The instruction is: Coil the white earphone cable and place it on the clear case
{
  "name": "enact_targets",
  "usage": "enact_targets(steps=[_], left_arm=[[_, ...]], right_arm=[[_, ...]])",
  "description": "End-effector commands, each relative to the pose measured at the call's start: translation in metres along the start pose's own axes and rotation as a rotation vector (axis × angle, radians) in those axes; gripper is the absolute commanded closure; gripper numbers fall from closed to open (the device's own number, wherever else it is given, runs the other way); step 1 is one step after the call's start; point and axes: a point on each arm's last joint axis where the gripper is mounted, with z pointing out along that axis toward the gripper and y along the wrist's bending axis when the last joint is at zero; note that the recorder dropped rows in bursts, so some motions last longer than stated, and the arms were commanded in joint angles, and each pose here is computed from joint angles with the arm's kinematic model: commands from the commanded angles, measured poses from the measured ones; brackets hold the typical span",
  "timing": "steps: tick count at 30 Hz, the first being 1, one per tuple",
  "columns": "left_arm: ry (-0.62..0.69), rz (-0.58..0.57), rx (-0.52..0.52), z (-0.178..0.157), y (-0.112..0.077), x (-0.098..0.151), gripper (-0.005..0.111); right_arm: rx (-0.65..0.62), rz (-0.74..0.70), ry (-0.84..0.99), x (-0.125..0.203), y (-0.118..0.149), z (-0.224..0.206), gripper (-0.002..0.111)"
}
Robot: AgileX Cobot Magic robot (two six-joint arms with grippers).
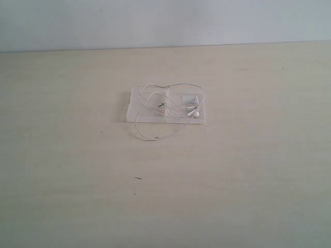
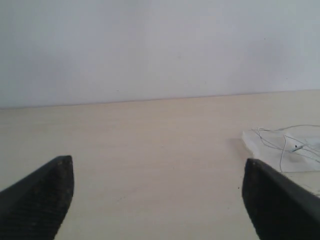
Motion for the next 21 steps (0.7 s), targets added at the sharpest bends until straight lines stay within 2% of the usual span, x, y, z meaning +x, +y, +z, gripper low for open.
enact_targets(steps=[1,9,11,13,18,19,21], left_arm=[[0.019,0.027,0.002,0.001,0.000,0.011,0.020],[0.003,0.033,0.003,0.001,-0.001,0.016,0.023],[0.000,0.033,0.003,0.001,-0.001,0.015,0.032],[0.002,0.037,0.003,0.001,-0.001,0.015,0.048],[0.016,0.035,-0.010,0.001,0.000,0.017,0.094],[0.032,0.033,-0.024,0.001,0.001,0.018,0.107],[0.095,0.132,-0.063,0.000,0.004,0.024,0.107]], right_arm=[[0.003,-0.008,-0.014,0.000,0.000,0.000,0.108],[0.003,-0.008,-0.014,0.000,0.000,0.000,0.108],[0.003,-0.008,-0.014,0.000,0.000,0.000,0.108],[0.003,-0.008,-0.014,0.000,0.000,0.000,0.108],[0.003,-0.008,-0.014,0.000,0.000,0.000,0.108],[0.003,-0.008,-0.014,0.000,0.000,0.000,0.108],[0.003,-0.008,-0.014,0.000,0.000,0.000,0.108]])
